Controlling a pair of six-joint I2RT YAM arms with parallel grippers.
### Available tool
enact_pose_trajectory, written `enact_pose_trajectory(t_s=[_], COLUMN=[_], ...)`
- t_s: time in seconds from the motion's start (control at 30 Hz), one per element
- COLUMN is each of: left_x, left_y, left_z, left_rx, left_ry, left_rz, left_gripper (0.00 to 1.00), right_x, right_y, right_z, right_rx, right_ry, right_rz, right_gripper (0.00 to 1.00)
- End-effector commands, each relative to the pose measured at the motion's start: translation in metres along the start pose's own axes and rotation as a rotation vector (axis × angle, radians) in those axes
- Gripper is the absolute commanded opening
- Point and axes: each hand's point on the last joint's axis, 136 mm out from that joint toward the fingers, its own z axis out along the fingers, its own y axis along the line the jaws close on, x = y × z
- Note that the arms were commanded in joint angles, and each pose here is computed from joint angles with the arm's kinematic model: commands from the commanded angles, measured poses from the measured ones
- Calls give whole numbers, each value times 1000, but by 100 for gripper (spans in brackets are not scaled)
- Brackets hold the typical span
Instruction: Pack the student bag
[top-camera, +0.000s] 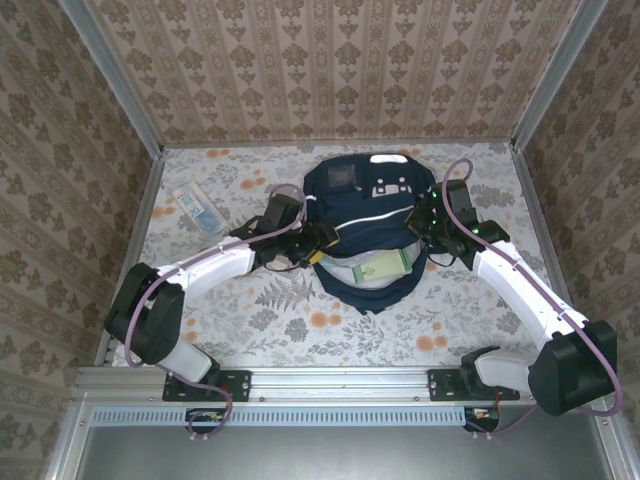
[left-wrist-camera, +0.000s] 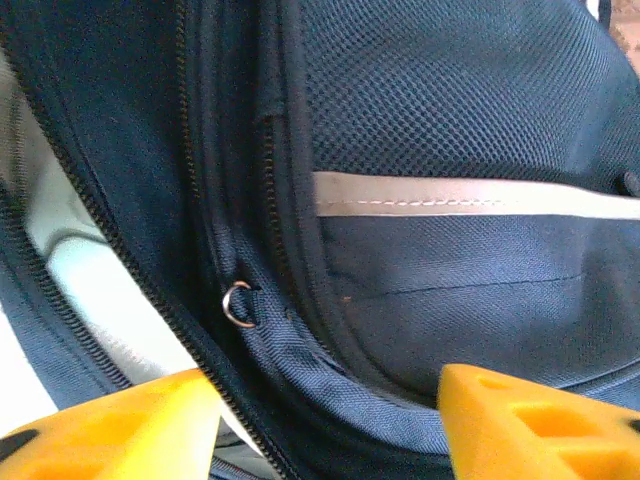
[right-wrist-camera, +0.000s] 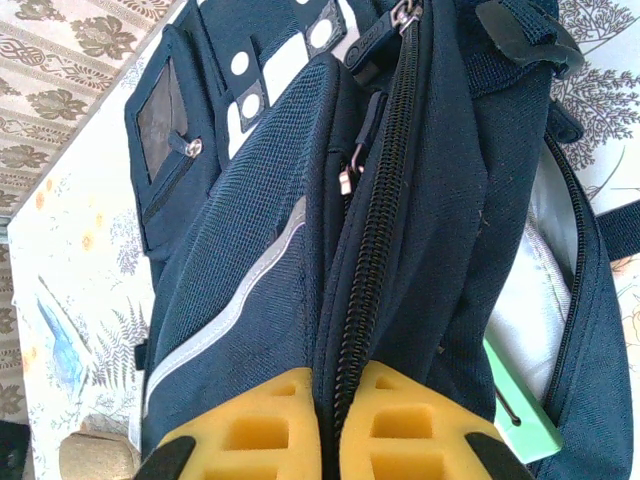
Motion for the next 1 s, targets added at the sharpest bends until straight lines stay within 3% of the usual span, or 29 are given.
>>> enact_pose_trajectory(t_s=[0.0,0.1,0.13,0.2,0.33,0.63,0.8,0.97], left_x=[4,-1,-5,-11,-29,-78,-90,-93], left_y=[-8,-10,-12,-15,-29,-53,-67,-68], left_z=[11,9,7,2,-13,-52,-59,-60], left_rx=[65,52,44,16,12,46,63,59], left_ry=[20,-10,-24,-44,-86,-192,-197,-190], left_rz=[-64,-47,-34,-7,35,66,89,90], left_gripper=[47,9,0,0,0,0,0,0], right_x=[8,9,10,11,11,42,79,91], right_y=[16,14,13,12,10,77,113,126], right_z=[-8,-11,-12,-19,-42,-74,-59,-31], right_rx=[-71,-65,-63,-55,-39,-234,-297,-249], right_ry=[34,38,41,43,37,79,162,204], right_rz=[-42,-53,-61,-90,-201,-604,-823,-965], right_gripper=[8,14,21,43,54,56,61,65])
